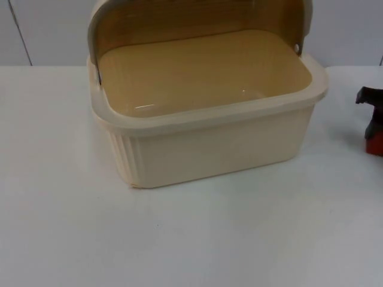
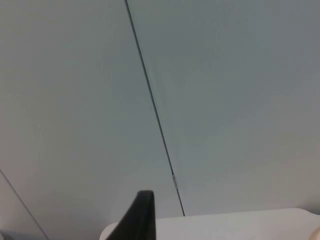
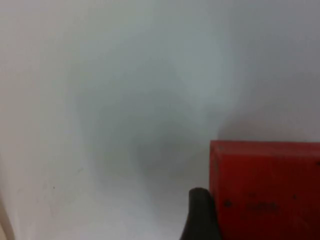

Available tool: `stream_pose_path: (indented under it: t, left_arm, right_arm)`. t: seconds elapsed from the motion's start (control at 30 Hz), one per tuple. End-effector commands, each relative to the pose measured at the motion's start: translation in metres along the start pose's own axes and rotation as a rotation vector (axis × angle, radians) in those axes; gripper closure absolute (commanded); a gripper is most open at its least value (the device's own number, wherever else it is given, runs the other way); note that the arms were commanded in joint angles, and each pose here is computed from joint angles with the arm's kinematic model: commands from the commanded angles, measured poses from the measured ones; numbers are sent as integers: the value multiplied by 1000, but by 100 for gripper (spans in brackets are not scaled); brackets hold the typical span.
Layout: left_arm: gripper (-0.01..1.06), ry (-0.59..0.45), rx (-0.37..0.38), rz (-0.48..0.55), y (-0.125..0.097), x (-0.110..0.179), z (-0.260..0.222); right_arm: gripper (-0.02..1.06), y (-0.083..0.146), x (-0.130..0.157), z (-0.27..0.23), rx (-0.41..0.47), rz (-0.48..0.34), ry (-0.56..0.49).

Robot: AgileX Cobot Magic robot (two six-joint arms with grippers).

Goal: Open the box lid with the left hand, place the block into the box with the right hand, then close the box lid with the left hand.

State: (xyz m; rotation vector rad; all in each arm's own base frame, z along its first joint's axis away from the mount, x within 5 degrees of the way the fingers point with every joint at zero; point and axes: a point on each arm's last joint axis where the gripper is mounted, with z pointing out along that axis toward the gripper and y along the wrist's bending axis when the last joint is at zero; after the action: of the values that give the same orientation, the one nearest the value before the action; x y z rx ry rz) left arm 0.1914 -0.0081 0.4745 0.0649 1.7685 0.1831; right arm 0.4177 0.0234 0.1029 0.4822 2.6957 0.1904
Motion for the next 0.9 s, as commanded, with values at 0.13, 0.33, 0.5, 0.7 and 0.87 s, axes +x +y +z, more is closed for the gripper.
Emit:
stream_pose_path:
  t: [0.13, 0.33, 0.5, 0.7, 0.87]
  left_arm:
    - [0, -9, 1, 5, 0, -1, -2]
    - [0, -9, 1, 5, 0, -1, -2]
    - [0, -9, 1, 5, 0, -1, -2]
    - [0, -9, 1, 5, 0, -1, -2]
    - [0, -9, 1, 5, 0, -1, -2]
  right_arm:
    - [104, -1, 3, -4, 22, 15, 64]
    - [104, 8, -10, -23, 23, -164, 140]
    - [104, 18, -32, -52, 38, -324, 224]
    - [104, 30, -58, -104, 45, -433, 165]
    - [104, 31, -64, -153, 101, -522, 82]
